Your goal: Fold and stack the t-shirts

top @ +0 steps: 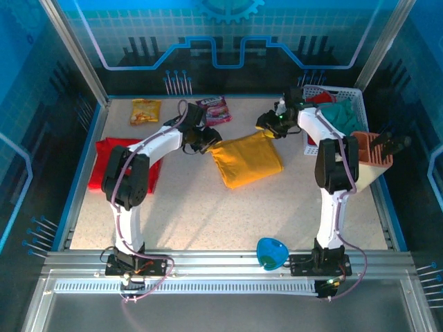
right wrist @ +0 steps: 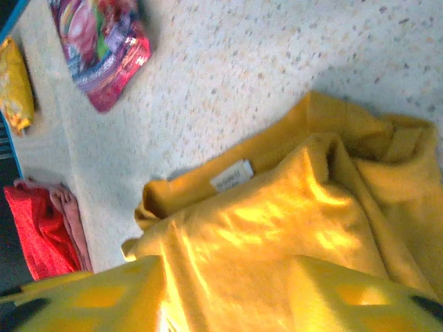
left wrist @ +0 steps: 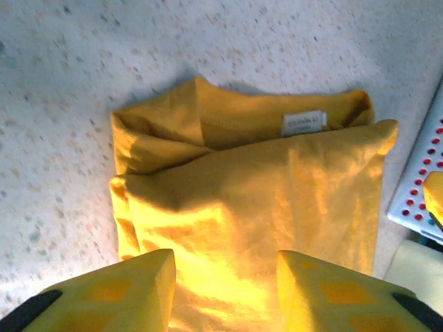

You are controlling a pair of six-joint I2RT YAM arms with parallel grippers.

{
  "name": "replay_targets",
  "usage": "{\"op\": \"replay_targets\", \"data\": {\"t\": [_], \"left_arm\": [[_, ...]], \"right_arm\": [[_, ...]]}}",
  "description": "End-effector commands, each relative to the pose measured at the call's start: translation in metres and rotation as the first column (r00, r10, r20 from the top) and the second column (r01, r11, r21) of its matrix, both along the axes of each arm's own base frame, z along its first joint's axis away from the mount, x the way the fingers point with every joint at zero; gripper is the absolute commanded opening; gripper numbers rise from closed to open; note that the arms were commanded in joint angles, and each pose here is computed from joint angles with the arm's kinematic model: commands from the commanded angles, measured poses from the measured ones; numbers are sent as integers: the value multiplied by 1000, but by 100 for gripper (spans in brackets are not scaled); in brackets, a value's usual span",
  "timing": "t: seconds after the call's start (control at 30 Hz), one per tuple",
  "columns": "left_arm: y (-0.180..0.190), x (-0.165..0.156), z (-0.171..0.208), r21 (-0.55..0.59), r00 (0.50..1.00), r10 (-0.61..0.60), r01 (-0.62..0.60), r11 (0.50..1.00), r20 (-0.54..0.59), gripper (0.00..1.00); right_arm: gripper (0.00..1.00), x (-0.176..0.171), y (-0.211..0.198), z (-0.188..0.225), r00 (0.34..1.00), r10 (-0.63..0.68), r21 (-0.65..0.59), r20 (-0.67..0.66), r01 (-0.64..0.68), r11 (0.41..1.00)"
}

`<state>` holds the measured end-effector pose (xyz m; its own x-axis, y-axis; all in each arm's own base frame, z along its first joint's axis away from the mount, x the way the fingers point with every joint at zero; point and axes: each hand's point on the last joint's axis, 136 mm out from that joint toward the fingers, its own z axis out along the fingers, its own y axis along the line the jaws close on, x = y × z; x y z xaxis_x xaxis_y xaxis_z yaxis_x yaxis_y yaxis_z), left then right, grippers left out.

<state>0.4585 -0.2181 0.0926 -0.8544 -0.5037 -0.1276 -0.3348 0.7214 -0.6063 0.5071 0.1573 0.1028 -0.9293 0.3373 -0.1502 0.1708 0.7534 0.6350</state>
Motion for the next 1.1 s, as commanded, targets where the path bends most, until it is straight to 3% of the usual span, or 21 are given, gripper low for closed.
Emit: {"op": "replay_targets", "data": {"t": [0.0,0.07,0.23,0.33,0.43,0.57,0.8,0.93,1.07], "left_arm": [[27,6,-8,60,999,46,-46,997,-9,46],[38,5,-5,83,997,71,-71,994,10,49],[39,-11,11,88,998,58,-61,994,33,51],[12,-21,29,31,998,9,-11,999,56,51],[-25,-26,40,-69,998,-31,35,997,64,51],[-64,-19,41,-142,996,-49,60,988,77,50],[-103,3,20,-271,997,-26,44,961,71,49],[-113,9,-15,-265,999,-34,38,964,21,50],[-100,10,-55,-230,999,-4,-5,973,-42,49]], "right_arm": [[68,9,12,10,996,50,-8,67,-49,999],[75,3,8,16,995,50,-43,83,-47,998],[77,-34,-6,37,995,47,-149,93,-33,988],[77,-57,0,54,989,64,-99,131,-51,994],[77,-68,17,66,984,89,44,156,-97,994],[78,-58,31,60,986,58,145,158,-81,986],[79,-10,61,23,992,-2,347,127,-42,937],[79,4,64,-9,996,-26,352,80,-4,936],[79,4,54,-42,999,-46,309,17,38,950]]}}
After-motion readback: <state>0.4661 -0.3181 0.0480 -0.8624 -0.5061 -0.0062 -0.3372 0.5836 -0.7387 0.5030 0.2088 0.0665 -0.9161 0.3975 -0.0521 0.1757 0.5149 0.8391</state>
